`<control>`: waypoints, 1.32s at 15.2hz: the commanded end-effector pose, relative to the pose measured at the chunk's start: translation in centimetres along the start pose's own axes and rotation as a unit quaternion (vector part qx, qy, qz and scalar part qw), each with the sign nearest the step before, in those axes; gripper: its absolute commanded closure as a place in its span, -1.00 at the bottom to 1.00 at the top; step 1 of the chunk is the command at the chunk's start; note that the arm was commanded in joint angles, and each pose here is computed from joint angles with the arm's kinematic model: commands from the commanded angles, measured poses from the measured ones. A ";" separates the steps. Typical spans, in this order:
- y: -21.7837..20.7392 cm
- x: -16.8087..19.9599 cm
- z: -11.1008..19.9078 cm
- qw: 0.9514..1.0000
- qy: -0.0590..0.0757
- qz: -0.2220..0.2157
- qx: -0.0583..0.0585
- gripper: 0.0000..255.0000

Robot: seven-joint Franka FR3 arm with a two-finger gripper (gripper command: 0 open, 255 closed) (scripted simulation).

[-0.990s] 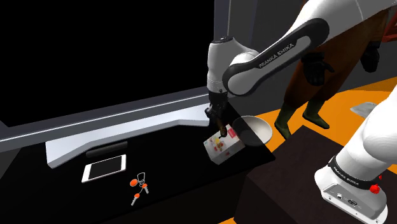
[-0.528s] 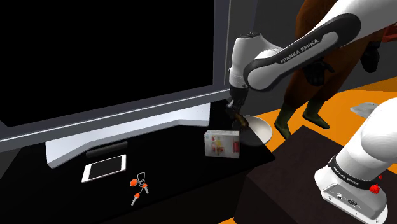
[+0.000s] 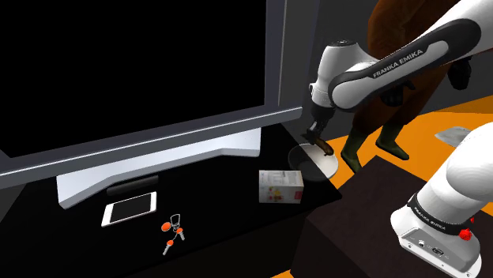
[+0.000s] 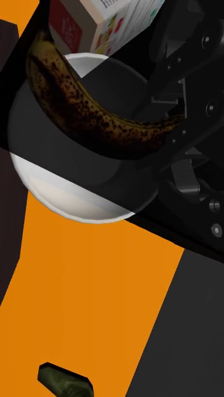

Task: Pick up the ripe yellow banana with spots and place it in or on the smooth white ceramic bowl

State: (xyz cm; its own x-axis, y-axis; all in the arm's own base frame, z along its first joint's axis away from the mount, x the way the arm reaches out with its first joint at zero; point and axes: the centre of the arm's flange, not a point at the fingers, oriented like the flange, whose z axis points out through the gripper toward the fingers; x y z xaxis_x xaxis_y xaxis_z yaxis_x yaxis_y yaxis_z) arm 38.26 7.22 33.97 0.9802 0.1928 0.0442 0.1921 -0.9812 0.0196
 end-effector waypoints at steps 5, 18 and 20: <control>0.4 -0.5 2.8 1.000 0.000 -0.001 0.000 1.00; 0.3 -0.7 6.6 1.000 0.000 -0.001 0.000 1.00; 0.3 -0.7 6.6 1.000 0.000 -0.001 0.000 -1.00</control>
State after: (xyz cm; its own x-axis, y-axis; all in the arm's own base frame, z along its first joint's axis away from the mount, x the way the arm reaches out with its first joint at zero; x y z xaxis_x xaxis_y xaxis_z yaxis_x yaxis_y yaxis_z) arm 37.94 6.74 27.35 0.9800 0.1939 0.0443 0.1933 -0.9810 0.0192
